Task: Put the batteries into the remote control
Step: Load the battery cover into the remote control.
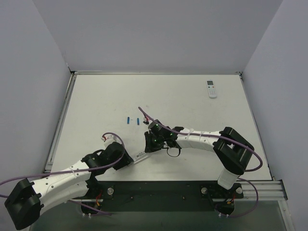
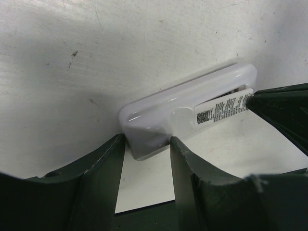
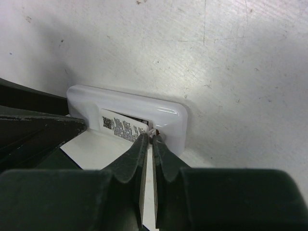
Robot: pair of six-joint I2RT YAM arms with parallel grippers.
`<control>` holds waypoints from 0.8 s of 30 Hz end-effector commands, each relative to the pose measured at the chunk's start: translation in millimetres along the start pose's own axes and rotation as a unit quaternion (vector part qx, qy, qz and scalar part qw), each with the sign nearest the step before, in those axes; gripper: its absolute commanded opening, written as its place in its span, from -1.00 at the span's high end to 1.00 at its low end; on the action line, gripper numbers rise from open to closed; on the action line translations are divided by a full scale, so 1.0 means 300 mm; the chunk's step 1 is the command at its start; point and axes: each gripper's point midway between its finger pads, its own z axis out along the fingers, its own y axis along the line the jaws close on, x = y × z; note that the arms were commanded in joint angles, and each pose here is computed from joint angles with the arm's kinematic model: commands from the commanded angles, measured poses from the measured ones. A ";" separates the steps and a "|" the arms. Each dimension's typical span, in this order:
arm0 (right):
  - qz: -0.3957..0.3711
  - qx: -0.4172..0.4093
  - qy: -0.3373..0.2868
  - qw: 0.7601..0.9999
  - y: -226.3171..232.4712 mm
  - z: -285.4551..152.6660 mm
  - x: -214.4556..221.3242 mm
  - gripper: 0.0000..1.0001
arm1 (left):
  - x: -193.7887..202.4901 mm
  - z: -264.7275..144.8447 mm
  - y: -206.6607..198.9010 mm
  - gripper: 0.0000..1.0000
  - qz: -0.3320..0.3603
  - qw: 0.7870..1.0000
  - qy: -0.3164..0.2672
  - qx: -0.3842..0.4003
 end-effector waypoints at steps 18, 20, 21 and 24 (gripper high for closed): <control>-0.088 0.113 0.084 0.986 -0.080 0.008 0.115 0.79 | -0.023 -0.021 -0.058 -0.05 -0.004 0.999 -0.011 0.031; -0.102 0.130 0.087 0.982 -0.088 0.005 0.122 0.73 | -0.026 -0.024 -0.057 -0.05 -0.004 0.999 -0.012 0.030; -0.110 0.133 0.086 0.981 -0.082 0.007 0.118 0.72 | -0.028 -0.026 -0.057 -0.05 -0.004 0.999 -0.013 0.029; -0.130 0.152 0.093 0.975 -0.089 0.014 0.130 0.61 | -0.033 -0.033 -0.057 -0.05 -0.004 0.999 -0.016 0.028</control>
